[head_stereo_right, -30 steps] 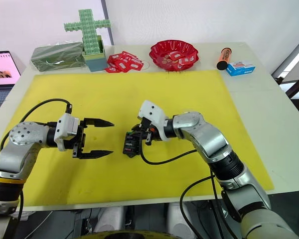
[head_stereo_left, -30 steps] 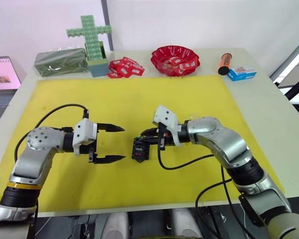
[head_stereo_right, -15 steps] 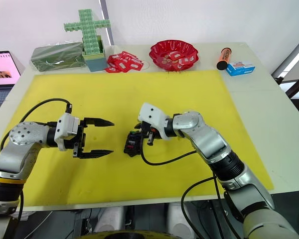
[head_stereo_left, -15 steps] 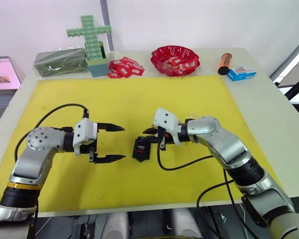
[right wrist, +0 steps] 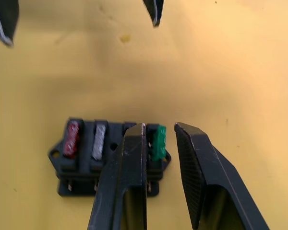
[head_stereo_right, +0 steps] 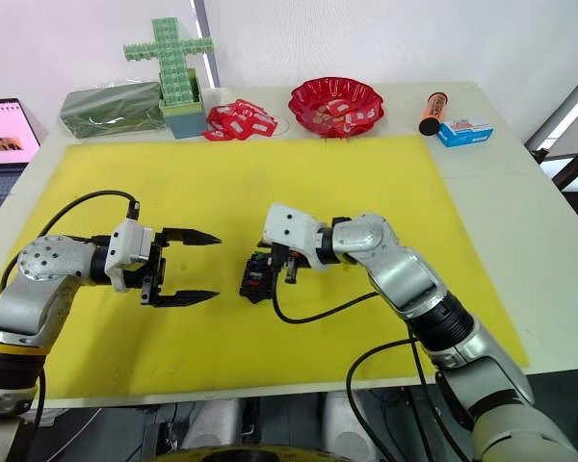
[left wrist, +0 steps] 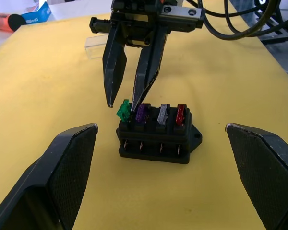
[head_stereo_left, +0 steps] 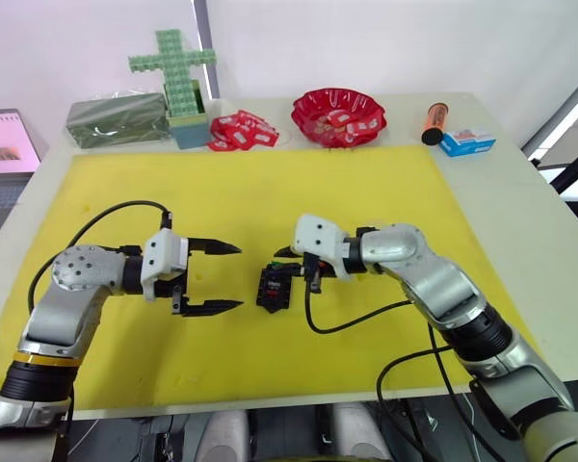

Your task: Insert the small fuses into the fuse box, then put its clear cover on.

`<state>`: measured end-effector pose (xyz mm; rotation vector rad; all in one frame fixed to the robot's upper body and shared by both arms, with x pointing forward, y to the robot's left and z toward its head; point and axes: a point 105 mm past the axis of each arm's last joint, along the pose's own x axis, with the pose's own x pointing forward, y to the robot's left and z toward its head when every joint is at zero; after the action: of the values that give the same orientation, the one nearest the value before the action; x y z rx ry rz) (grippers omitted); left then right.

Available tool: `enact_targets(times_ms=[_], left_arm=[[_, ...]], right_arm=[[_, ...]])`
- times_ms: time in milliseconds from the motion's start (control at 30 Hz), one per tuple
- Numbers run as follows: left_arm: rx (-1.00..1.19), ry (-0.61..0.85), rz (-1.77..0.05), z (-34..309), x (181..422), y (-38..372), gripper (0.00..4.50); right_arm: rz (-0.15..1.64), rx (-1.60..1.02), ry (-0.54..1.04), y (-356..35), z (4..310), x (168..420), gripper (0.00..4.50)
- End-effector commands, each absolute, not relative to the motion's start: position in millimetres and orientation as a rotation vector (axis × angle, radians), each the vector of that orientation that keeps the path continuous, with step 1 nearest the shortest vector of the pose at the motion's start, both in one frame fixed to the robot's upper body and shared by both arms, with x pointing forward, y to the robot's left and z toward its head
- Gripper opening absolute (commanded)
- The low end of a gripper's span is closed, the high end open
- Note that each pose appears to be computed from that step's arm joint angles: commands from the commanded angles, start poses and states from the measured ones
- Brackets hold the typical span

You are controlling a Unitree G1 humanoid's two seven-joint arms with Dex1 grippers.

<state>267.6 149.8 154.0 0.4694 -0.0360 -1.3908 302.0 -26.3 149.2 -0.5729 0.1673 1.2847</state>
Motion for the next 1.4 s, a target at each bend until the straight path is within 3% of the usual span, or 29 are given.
enact_targets(times_ms=[33, 200, 300, 333, 367, 1400], left_arm=[[0.499, -0.073, -1.403, 161.6, 265.0, 147.2, 4.50], [0.498, -0.073, -1.403, 161.5, 265.2, 147.1, 4.50], [0.501, -0.075, -1.399, 161.5, 266.2, 146.9, 4.50], [0.505, -0.077, -1.395, 161.5, 266.9, 147.0, 4.50], [0.509, -0.079, -1.391, 161.8, 267.5, 147.0, 4.50], [0.499, -0.062, -1.362, 160.2, 272.4, 150.6, 4.50]], right_arm=[[1.297, -0.499, 0.121, -23.3, 169.8, 297.3, 1.05], [1.298, -0.399, 0.154, -22.1, 175.8, 296.9, 1.05], [1.281, -0.379, 0.179, -23.8, 173.0, 299.9, 0.48], [1.277, -0.378, 0.186, -24.4, 171.5, 300.6, 0.06], [1.272, -0.379, 0.193, -24.9, 169.7, 301.4, 0.02], [1.190, -0.394, 0.363, -37.5, 120.7, 310.4, 0.02]])
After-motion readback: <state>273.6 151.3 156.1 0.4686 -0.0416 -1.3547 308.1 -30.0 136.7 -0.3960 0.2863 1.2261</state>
